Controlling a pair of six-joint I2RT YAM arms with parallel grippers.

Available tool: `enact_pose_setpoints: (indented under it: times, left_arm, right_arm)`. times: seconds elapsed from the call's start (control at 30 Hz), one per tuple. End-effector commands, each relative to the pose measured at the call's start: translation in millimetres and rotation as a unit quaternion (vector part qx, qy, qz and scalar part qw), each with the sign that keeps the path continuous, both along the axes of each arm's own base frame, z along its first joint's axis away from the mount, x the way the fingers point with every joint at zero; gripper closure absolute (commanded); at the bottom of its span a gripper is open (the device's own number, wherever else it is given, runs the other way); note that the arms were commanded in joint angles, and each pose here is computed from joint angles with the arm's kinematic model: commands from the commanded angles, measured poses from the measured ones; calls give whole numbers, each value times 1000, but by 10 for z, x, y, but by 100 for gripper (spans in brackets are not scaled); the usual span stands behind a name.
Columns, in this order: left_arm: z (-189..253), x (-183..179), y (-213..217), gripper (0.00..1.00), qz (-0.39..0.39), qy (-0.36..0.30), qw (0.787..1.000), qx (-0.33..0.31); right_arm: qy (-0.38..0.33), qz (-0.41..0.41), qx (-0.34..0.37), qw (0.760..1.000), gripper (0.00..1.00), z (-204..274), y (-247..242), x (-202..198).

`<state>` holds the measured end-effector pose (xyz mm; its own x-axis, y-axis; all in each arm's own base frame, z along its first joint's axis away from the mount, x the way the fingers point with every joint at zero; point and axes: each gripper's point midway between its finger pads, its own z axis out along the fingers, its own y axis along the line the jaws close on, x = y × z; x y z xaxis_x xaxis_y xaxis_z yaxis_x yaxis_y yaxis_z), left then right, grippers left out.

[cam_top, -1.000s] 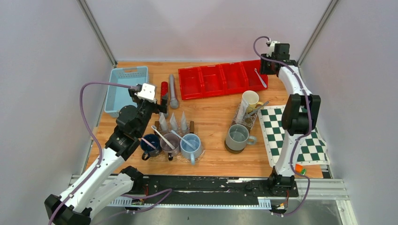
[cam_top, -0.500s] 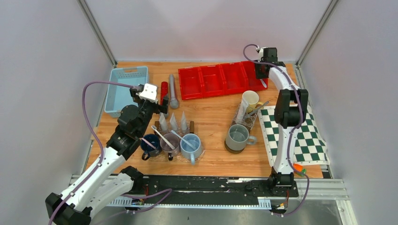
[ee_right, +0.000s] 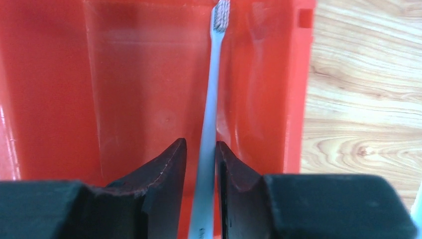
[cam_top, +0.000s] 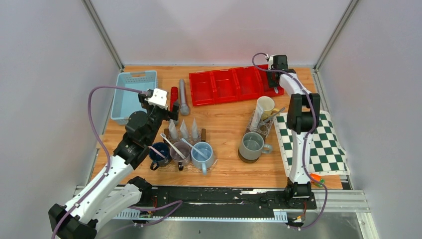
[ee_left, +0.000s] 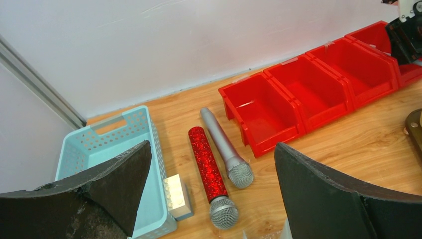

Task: Prepare toiletry sets of a toothbrush and toothpaste on the tray
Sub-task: Pick up the toothbrush from the storage box.

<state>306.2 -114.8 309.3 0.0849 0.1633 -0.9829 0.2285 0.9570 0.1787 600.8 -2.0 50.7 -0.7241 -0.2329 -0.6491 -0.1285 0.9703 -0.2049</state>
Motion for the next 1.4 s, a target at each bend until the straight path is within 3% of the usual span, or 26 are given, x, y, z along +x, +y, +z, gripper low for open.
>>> enact_pose_setpoints:
  times: [0.0,0.27,0.6,0.97,1.2,1.37]
  left_arm:
    - [84,28,24,0,7,-20,1000,-3]
    - [63,36,7,0,4,-17,1000,-2]
    - [88,15,-35,0,-9,-17,1000,-9]
    - [201,-23,-291,0,-70,1,996,-51]
    - [381,-50,-515,3,-117,24,987,-107]
    - [459,-105,-783,6,-170,61,967,-180]
  right_arm:
    - [3,29,11,1000,74,-77,153,41]
    - [-24,30,30,999,100,224,221,75]
    - [-102,8,58,993,100,1094,244,15]
    - [-190,-3,133,973,100,2092,415,-388]
    - [-246,-16,193,950,100,2566,715,-826]
    - [-292,-13,226,929,100,2885,966,-1196]
